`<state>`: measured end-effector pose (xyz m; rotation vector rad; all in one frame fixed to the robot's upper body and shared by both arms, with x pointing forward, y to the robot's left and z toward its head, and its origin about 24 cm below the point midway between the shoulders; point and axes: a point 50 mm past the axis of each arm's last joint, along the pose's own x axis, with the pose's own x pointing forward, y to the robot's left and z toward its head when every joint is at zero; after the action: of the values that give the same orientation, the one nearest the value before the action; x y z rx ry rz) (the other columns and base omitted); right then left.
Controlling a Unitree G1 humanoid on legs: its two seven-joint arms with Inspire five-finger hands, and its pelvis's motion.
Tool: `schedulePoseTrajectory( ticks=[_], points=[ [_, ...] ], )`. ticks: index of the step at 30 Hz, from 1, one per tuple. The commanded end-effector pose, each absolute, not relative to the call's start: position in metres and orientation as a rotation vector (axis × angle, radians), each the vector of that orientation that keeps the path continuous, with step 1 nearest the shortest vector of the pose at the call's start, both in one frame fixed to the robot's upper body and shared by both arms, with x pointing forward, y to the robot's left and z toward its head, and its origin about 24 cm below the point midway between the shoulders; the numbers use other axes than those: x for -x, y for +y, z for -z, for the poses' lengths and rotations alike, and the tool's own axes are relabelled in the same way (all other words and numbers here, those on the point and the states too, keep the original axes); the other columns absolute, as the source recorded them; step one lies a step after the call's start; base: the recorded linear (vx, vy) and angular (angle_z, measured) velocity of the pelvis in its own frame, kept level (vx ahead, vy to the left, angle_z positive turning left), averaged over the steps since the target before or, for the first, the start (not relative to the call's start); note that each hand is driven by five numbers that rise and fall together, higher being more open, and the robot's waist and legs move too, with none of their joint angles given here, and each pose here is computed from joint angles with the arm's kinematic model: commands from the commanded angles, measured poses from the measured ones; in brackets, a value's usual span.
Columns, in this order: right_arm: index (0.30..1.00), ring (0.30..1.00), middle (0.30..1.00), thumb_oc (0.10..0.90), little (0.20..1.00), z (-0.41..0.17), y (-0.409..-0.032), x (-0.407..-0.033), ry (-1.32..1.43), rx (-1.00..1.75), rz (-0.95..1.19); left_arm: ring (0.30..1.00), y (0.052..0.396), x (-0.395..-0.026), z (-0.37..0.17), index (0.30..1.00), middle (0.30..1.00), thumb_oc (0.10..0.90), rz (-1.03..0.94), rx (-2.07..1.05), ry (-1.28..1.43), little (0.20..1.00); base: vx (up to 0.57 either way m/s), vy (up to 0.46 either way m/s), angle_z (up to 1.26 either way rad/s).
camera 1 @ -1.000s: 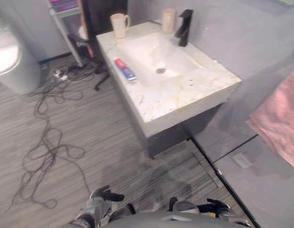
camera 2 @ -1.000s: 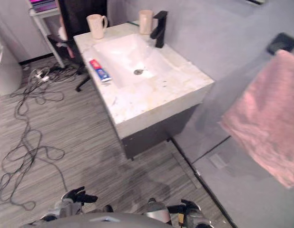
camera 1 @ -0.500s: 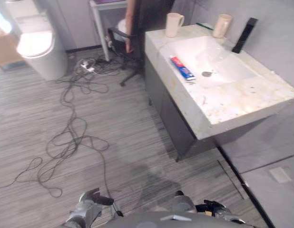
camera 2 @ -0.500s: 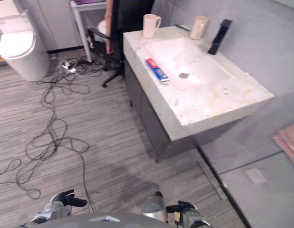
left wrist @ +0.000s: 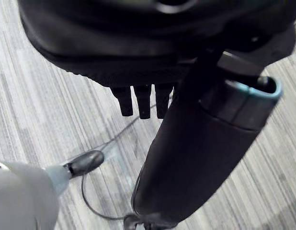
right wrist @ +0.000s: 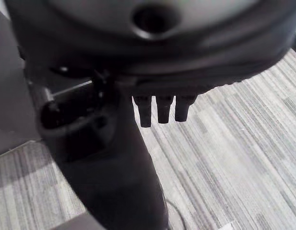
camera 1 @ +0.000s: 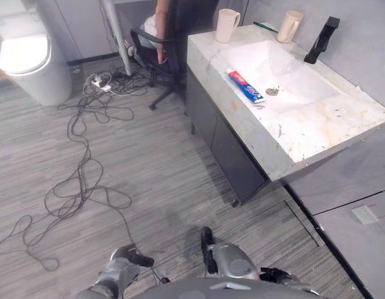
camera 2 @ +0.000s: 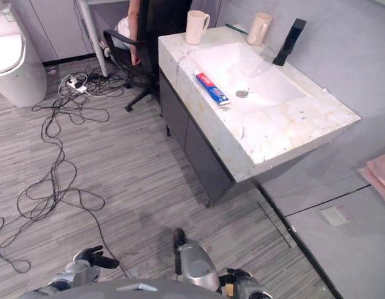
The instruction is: Organize the bathroom.
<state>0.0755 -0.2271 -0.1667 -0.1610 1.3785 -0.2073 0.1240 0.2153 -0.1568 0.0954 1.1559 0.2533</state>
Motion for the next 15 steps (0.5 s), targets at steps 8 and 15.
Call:
schedulePoseTrajectory(
  ticks=[8, 15],
  points=[
    [0.9, 0.9, 0.9, 0.8, 0.9, 0.16, -0.248, -0.081, 1.35, 0.192, 0.274, 0.9, 0.215, -0.167, 0.139, 0.9, 0.9, 0.8, -0.192, -0.129, 1.0, 0.9, 0.25, 0.008, 0.2],
    [0.9, 0.9, 0.9, 0.8, 0.9, 0.159, -0.244, -0.091, 1.322, 0.18, 0.275, 0.9, 0.214, -0.167, 0.139, 0.9, 0.9, 0.8, -0.22, -0.127, 1.006, 0.9, 0.24, 0.115, -0.16]
  ],
)
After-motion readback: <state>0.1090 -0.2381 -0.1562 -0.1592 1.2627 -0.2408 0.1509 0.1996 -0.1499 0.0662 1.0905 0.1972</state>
